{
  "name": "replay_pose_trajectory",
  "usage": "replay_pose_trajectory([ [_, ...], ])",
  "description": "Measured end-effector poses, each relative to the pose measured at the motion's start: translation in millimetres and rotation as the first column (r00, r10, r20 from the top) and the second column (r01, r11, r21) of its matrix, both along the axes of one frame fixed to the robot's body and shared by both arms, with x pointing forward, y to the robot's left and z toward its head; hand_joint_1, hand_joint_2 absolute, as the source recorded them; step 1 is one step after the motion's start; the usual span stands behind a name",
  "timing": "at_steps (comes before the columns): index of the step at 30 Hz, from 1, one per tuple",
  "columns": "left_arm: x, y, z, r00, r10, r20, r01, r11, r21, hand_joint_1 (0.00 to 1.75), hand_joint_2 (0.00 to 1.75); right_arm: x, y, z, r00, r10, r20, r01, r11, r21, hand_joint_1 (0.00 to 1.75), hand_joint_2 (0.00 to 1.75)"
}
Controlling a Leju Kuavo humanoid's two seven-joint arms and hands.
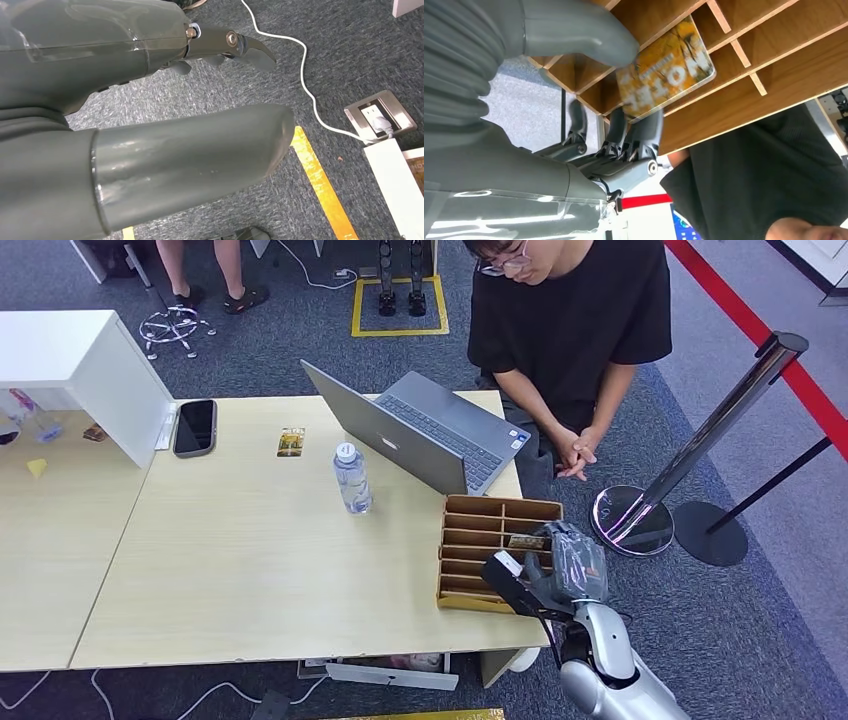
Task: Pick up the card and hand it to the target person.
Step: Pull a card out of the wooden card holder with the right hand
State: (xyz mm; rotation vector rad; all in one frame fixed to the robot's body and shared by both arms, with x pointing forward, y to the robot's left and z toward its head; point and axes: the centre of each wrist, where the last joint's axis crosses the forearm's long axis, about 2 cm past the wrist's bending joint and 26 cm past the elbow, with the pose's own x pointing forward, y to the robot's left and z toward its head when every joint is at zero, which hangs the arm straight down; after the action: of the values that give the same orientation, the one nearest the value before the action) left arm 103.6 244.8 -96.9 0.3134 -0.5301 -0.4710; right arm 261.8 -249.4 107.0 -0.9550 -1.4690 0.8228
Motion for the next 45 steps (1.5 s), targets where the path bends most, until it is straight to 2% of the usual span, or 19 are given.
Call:
replay_pose_trajectory([
  [14,1.5,-0.2,0.4,1.000,-0.002,0.000,0.002,1.000,0.002,0.00,0.00,1.7,-0.8,0.7,1.000,0.000,0.014,0.000,1.000,-0.013,1.54,1.75],
  [45,2.6,-3.0,0.9,1.000,-0.004,0.001,0.004,1.000,-0.002,0.00,0.00,3.0,-1.0,1.7,1.000,-0.008,0.007,0.008,1.000,-0.001,1.49,1.75],
])
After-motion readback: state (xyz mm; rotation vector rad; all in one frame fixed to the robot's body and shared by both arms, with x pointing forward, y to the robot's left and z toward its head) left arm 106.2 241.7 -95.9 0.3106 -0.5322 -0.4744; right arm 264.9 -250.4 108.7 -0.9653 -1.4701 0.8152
